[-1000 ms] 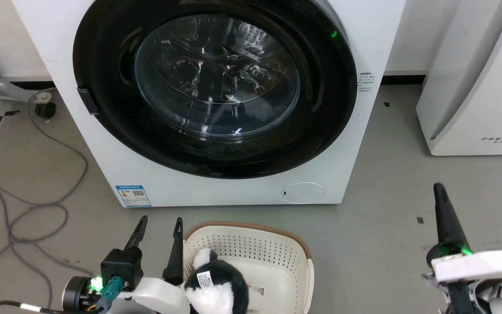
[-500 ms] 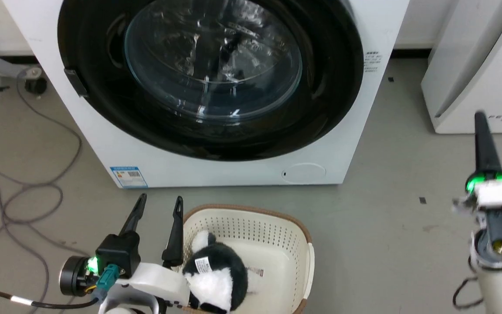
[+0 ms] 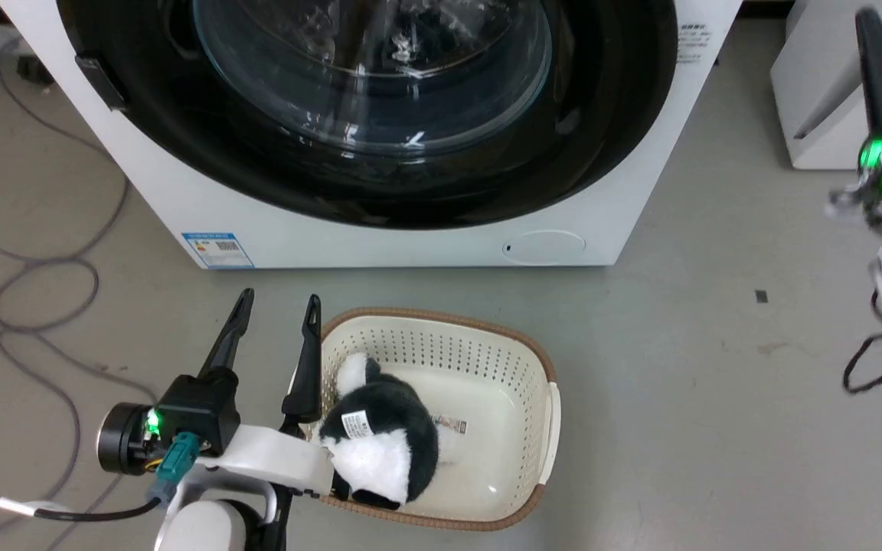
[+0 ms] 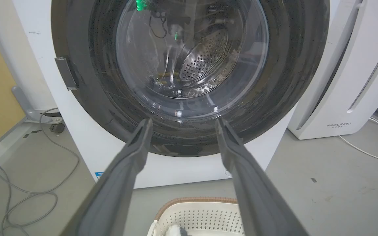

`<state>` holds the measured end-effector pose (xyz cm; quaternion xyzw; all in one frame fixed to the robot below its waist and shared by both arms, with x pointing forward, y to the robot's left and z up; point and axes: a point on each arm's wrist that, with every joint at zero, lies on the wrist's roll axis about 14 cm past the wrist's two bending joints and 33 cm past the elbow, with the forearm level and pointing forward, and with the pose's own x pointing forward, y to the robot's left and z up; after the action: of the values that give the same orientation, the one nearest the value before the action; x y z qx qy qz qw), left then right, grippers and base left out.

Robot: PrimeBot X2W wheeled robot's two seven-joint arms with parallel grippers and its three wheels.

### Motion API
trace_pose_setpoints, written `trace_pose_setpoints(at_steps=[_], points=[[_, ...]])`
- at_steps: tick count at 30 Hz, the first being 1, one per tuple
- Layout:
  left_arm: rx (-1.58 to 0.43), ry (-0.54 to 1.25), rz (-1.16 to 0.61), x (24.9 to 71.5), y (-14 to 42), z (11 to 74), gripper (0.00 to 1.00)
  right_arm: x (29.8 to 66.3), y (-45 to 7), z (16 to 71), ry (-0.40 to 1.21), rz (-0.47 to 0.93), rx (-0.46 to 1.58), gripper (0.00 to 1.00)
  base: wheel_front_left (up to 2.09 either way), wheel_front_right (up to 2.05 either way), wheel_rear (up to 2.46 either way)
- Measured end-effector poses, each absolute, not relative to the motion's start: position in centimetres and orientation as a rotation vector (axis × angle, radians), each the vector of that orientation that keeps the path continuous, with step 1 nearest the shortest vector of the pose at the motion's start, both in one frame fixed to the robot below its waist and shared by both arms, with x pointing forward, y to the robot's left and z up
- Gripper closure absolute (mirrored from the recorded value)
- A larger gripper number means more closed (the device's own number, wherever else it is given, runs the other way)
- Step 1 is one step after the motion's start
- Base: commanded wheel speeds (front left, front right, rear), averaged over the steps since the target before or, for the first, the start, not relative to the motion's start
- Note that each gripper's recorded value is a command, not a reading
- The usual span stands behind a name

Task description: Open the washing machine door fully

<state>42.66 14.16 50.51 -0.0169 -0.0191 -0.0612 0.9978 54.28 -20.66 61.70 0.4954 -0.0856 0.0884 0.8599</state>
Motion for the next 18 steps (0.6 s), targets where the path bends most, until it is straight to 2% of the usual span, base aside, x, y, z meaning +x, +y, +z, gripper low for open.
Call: trace_pose_setpoints(at_steps=[18], points=[[-0.042,-0.042,-0.152,45.1,13.4,49.1,0.0,61.7,-15.3,62.0,0.201,0.373,0.808,1.0,0.0,0.0,0.0]])
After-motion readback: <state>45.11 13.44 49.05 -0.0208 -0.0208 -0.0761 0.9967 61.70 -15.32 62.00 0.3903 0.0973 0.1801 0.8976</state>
